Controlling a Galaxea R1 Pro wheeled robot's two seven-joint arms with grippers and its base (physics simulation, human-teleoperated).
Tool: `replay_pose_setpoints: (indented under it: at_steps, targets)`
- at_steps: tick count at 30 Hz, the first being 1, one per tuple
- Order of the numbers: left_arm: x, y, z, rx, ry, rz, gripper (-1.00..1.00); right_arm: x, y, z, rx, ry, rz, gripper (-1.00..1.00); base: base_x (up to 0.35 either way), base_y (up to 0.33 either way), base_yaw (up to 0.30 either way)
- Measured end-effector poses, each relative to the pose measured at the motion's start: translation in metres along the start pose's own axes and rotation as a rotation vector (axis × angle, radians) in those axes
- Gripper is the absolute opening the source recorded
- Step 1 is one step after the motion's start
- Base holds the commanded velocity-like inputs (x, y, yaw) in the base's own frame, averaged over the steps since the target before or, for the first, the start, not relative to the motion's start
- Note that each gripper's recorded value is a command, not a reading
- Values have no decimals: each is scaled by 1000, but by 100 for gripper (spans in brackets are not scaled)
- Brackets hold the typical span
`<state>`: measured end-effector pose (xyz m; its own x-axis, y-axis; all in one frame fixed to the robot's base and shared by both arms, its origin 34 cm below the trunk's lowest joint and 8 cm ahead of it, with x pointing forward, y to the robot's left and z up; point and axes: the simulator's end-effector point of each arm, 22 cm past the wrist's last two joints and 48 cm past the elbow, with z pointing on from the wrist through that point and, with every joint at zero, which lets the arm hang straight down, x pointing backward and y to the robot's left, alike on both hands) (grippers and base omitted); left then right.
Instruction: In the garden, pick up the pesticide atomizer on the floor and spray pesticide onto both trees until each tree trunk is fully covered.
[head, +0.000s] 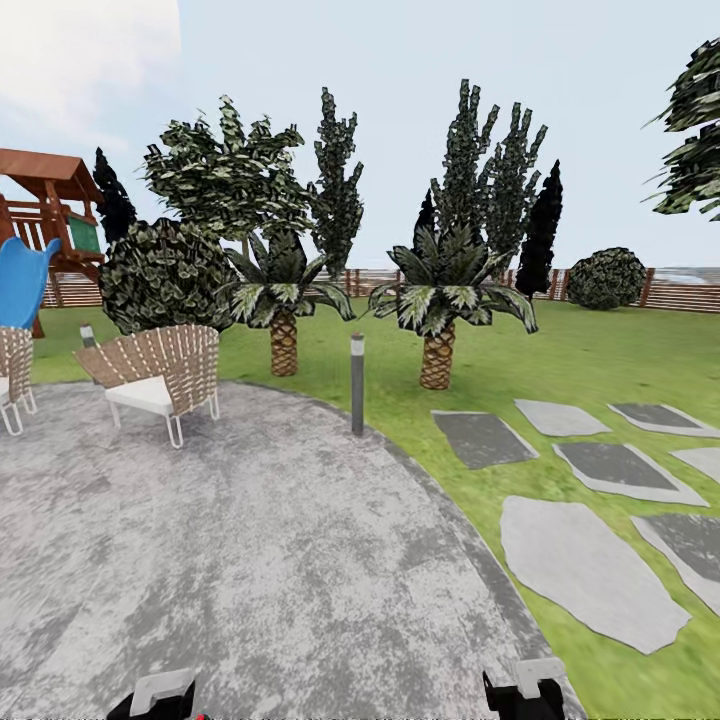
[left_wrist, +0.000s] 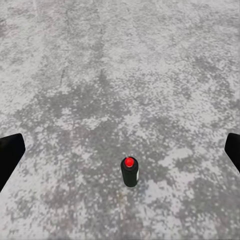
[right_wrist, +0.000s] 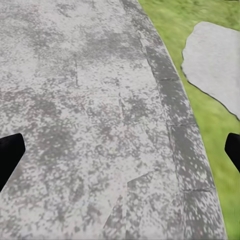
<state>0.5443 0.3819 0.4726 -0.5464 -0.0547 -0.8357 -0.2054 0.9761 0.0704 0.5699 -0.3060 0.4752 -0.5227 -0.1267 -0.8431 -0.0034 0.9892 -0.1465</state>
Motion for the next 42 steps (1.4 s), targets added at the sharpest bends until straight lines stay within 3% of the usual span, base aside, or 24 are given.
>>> replay_pose_setpoints:
  at_steps: [10, 13, 14, 16, 18, 20, 24, 42]
  targets:
    - [13, -1, 10, -1, -9, -5, 100, 16, 4, 8, 0, -8, 4, 100, 0, 0, 0]
    - [-3, -6, 18, 3, -43, -14, 100, -33, 11, 21, -10, -128, 17, 100, 0, 0, 0]
    - [-24, -11, 25, 8, -75, -20, 100, -77, 15, 25, -18, -224, 27, 100, 0, 0, 0]
    - [-47, -14, 33, 11, -110, -28, 100, -136, 21, 24, -29, -355, 42, 100, 0, 0, 0]
    - [-66, -17, 39, 12, -140, -35, 100, -165, 24, 22, -35, -411, 51, 100, 0, 0, 0]
    - [-84, -20, 46, 14, -167, -42, 100, -173, 25, 26, -37, -395, 53, 100, 0, 0, 0]
    - [-85, -19, 51, 14, -177, -42, 100, -169, 23, 32, -32, -370, 50, 100, 0, 0, 0]
    - [-45, -19, 64, 11, -179, -44, 100, -129, 27, 47, -34, -354, 38, 100, 0, 0, 0]
